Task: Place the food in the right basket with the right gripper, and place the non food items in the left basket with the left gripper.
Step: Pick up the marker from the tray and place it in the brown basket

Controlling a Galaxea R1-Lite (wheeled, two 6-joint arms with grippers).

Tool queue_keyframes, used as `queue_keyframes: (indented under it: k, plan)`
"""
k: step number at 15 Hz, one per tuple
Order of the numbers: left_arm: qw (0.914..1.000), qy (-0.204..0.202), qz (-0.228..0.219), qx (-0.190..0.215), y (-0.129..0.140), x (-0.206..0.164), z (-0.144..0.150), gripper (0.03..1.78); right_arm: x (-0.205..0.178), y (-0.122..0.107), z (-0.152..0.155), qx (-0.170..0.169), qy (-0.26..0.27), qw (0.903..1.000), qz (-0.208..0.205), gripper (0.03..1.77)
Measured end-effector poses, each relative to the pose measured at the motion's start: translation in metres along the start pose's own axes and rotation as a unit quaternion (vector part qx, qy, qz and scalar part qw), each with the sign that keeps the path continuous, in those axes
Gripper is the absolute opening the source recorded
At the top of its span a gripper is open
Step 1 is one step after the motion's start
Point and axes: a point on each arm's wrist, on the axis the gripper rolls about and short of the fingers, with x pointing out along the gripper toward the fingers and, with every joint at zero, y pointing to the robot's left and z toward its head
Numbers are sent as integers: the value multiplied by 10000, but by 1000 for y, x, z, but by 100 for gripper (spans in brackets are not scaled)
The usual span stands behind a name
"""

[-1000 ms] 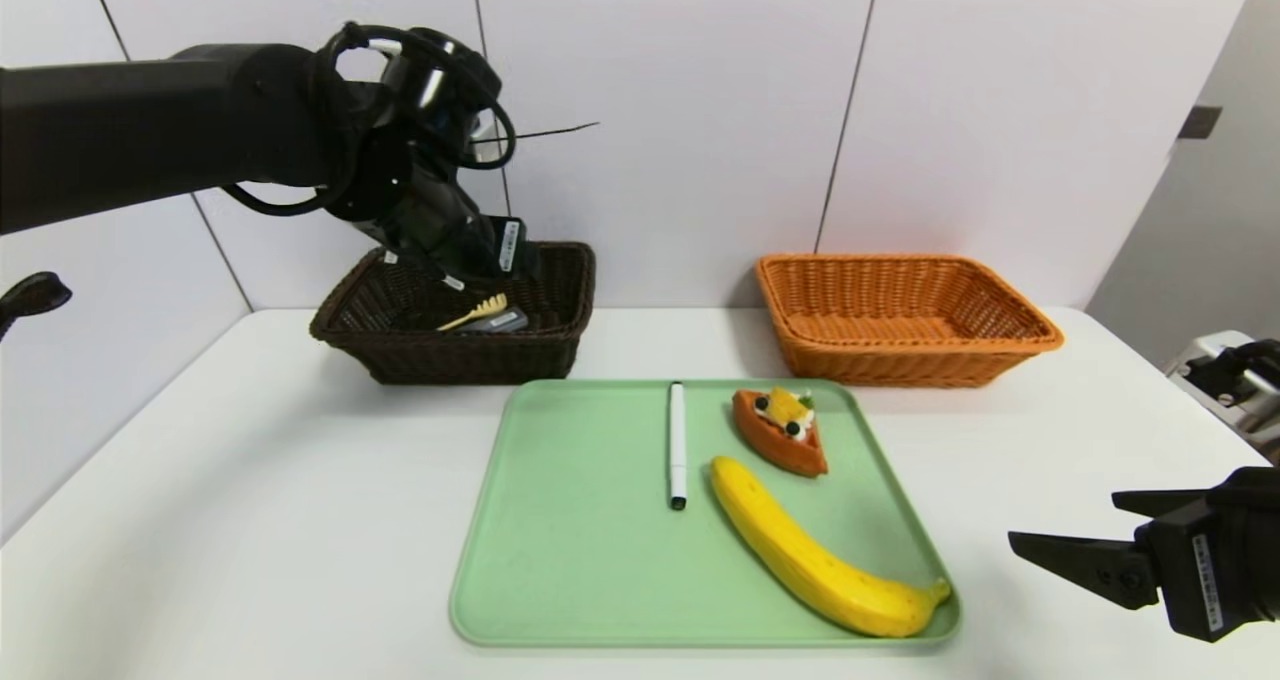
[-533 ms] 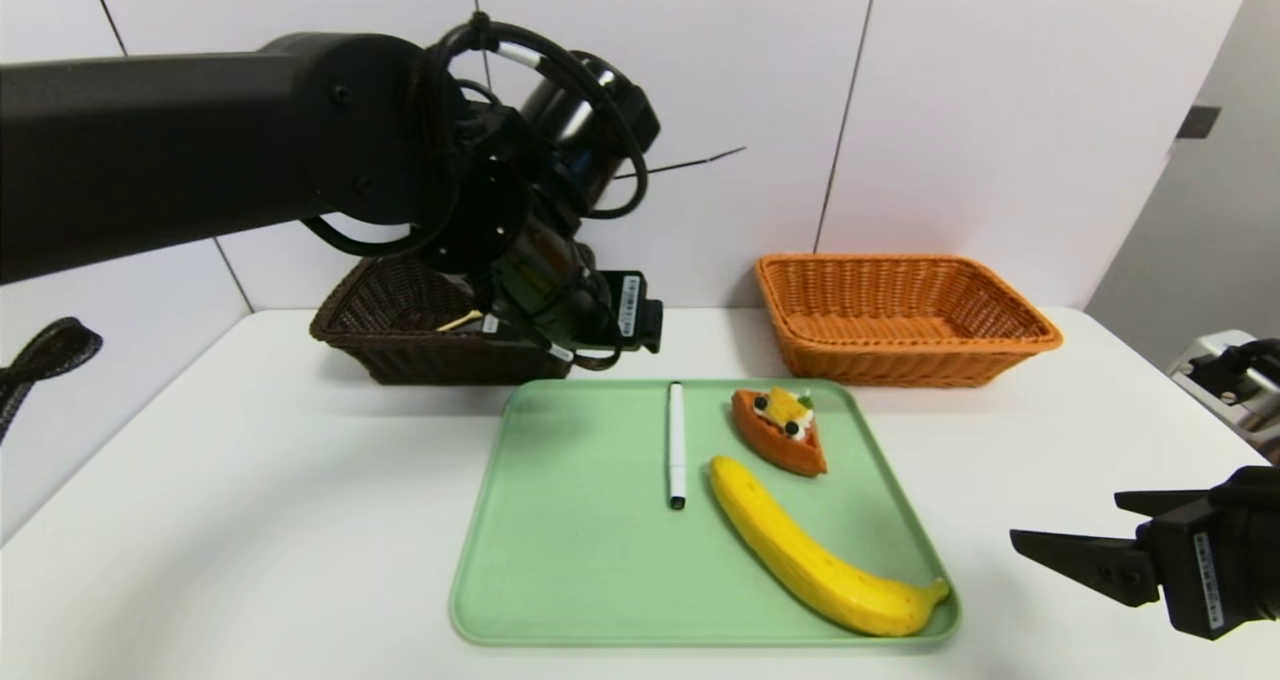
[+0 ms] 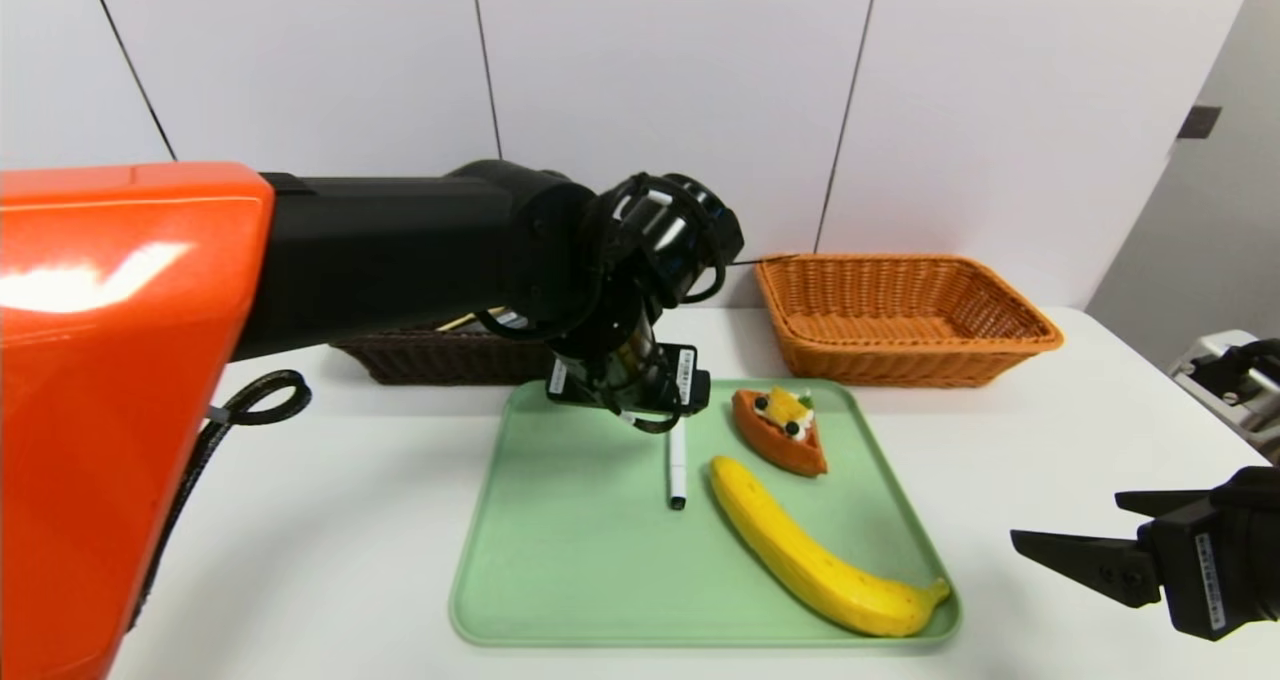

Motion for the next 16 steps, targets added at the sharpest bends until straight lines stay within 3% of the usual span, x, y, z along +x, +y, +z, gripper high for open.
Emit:
queue_keyframes:
  k: [15,16]
  plan:
    - [9992,253,238,185,-17,72,-19,169,-5,-1,-12,5,13,10000,-16,171]
    - [9992,250,264,191,-17,74,-19,157,-5,-1,-12,4,9,10000,-17,171]
